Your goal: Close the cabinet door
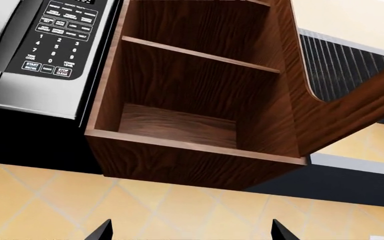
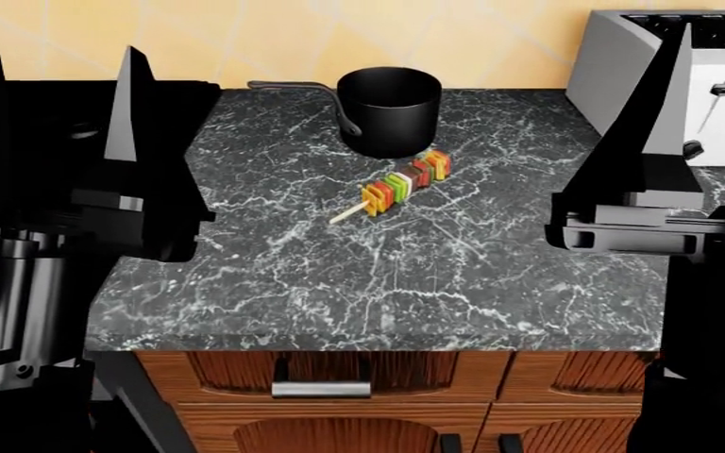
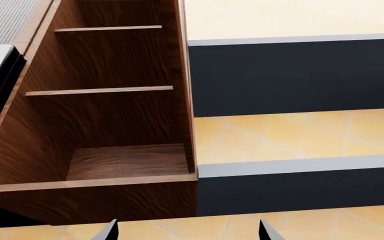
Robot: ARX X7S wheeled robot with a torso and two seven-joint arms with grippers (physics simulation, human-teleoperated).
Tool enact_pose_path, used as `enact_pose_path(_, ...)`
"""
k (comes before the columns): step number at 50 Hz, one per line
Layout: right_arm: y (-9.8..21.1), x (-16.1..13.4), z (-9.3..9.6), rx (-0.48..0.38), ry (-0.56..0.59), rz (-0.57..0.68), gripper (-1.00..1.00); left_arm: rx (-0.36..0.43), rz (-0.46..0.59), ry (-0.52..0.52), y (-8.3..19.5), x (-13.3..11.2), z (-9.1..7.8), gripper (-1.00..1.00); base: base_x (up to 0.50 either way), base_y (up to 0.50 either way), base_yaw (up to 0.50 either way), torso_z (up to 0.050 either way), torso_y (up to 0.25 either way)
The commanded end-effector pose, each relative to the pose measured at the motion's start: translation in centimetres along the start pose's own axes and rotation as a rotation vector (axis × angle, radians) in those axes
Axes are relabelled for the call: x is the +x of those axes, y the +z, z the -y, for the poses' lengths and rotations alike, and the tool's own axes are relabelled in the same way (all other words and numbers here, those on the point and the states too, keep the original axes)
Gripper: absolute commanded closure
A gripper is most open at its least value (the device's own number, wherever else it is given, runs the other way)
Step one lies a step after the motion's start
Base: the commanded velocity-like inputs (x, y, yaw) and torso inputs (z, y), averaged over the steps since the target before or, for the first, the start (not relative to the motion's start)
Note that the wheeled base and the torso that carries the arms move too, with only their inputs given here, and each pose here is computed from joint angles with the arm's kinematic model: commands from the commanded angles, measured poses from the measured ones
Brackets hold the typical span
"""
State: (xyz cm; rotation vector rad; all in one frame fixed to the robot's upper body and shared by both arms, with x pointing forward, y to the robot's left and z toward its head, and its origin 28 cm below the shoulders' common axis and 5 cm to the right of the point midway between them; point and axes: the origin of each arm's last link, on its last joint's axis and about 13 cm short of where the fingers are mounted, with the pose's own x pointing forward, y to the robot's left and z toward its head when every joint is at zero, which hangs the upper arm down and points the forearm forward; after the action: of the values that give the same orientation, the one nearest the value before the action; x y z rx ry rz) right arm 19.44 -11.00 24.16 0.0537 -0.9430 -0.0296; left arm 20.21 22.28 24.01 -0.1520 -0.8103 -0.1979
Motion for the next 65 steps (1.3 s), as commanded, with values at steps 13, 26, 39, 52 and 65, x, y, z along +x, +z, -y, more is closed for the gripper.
enact_pose_path(13, -0.58, -0.84, -0.06, 0.004, -0.011, -0.012, -1.00, -0.017, -0.003, -0.006, 0.00, -0.10, -0.01, -1.00, 0.47, 0.00, 0.00, 0.000, 0.000)
enact_pose_path(26, -0.57, -0.83, -0.05, -0.002, -0.002, -0.011, -1.00, -0.012, -0.006, -0.005, -0.05, -0.08, 0.02, -1.00, 0.20, 0.00, 0.00, 0.000, 0.001)
enact_pose_path(39, -0.56, -0.85, -0.06, -0.003, -0.014, -0.023, -1.00, -0.015, 0.018, -0.013, 0.13, -0.22, -0.06, -1.00, 0.09, 0.00, 0.00, 0.012, 0.000)
enact_pose_path(52, -0.56, -0.86, -0.05, -0.011, -0.020, -0.023, -1.00, -0.010, 0.011, -0.023, 0.05, -0.26, -0.06, -1.00, 0.00, 0.00, 0.00, 0.050, 0.000)
enact_pose_path(65, -0.56, -0.86, -0.05, -0.009, -0.014, -0.026, -1.00, -0.018, 0.011, -0.022, 0.06, -0.22, -0.05, -1.00, 0.00, 0.00, 0.00, 0.050, 0.000)
